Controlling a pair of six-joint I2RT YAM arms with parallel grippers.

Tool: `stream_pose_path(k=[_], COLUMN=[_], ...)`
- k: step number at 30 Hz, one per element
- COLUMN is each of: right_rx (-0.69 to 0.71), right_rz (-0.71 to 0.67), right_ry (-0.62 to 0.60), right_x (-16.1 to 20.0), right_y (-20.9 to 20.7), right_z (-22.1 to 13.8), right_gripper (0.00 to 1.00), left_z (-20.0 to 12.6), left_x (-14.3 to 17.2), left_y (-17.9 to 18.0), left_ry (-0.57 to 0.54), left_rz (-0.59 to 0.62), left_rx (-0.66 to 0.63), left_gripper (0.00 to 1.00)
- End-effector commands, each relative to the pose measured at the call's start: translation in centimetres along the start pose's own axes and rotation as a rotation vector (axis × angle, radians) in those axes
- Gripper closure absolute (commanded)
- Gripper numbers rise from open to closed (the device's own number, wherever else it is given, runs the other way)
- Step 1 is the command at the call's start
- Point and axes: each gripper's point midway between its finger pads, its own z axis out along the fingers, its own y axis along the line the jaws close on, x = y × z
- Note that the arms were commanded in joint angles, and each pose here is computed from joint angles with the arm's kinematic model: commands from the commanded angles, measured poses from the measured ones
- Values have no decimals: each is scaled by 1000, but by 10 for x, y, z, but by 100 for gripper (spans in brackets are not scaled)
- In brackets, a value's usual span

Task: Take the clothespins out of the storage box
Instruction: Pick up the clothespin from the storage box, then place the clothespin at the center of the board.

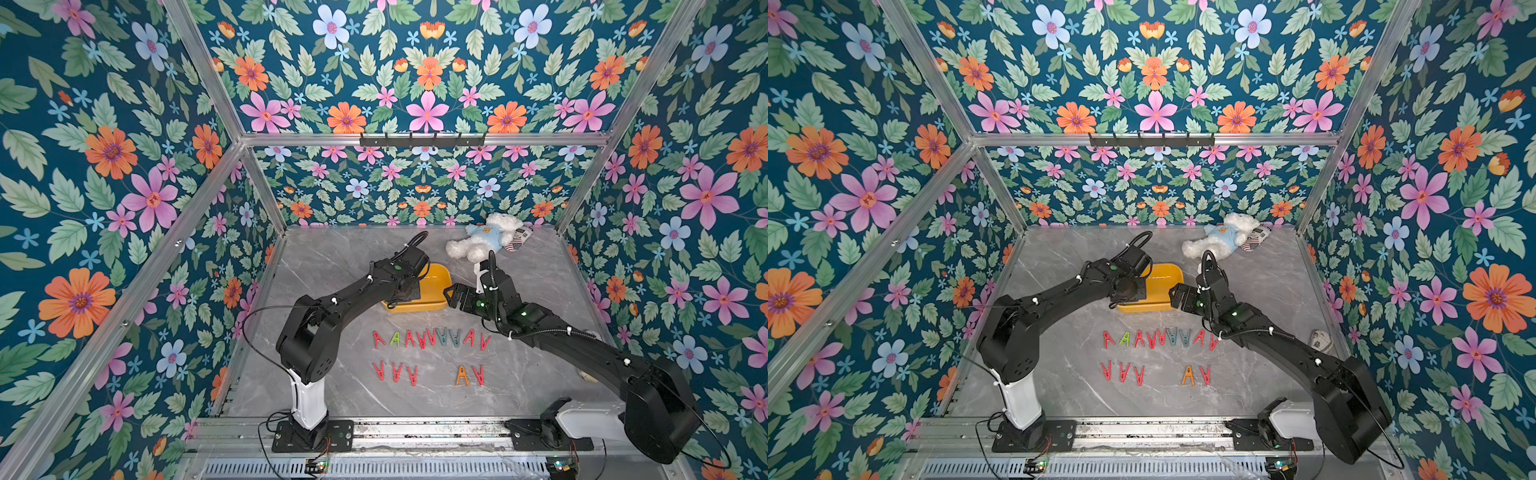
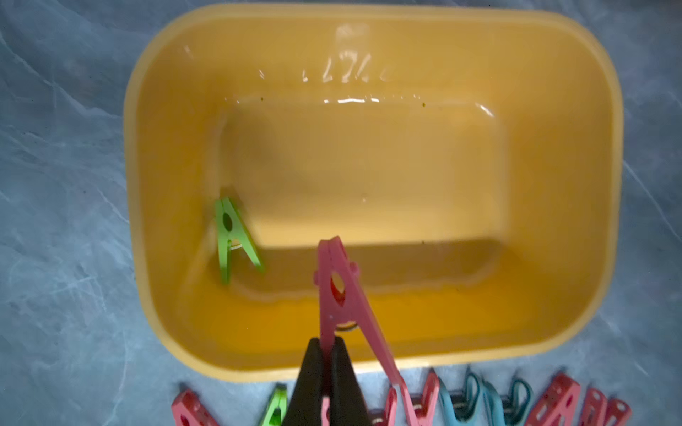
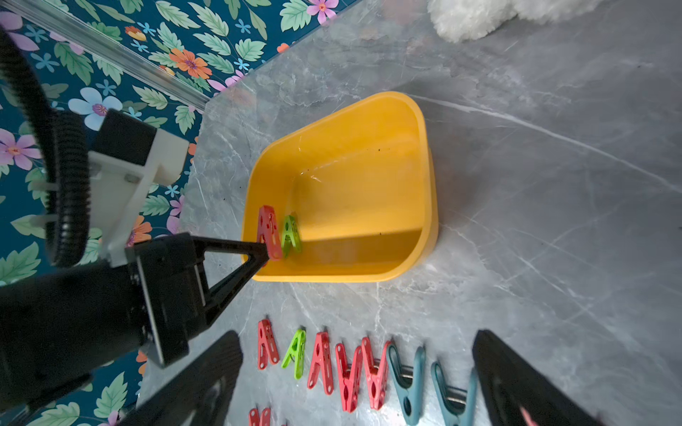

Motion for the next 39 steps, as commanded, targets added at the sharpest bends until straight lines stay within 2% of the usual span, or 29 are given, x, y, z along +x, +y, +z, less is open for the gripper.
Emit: stream_pose_path(k=[1, 13, 25, 32, 39], right_rx=[-7, -40, -47, -49, -51], right_rz=[21, 57, 57, 58, 63], right_ry=[-18, 13, 32, 38, 29], right_x=[1, 29, 48, 51, 50], right_y=[-2, -15, -25, -26, -25], right_z=[-8, -37, -53, -56, -58], right_gripper=[1, 1, 1, 1, 1], left_z=[-11, -33, -25, -14, -6], left_x=[21, 111, 190, 220, 234], left_y=[-2, -35, -44, -43, -38], left_ry=[23, 53, 93, 126, 164], left_rz=[42, 105, 137, 158, 164], left_rx=[-19, 49, 50, 28, 12], left_gripper=[99, 99, 100, 100, 100])
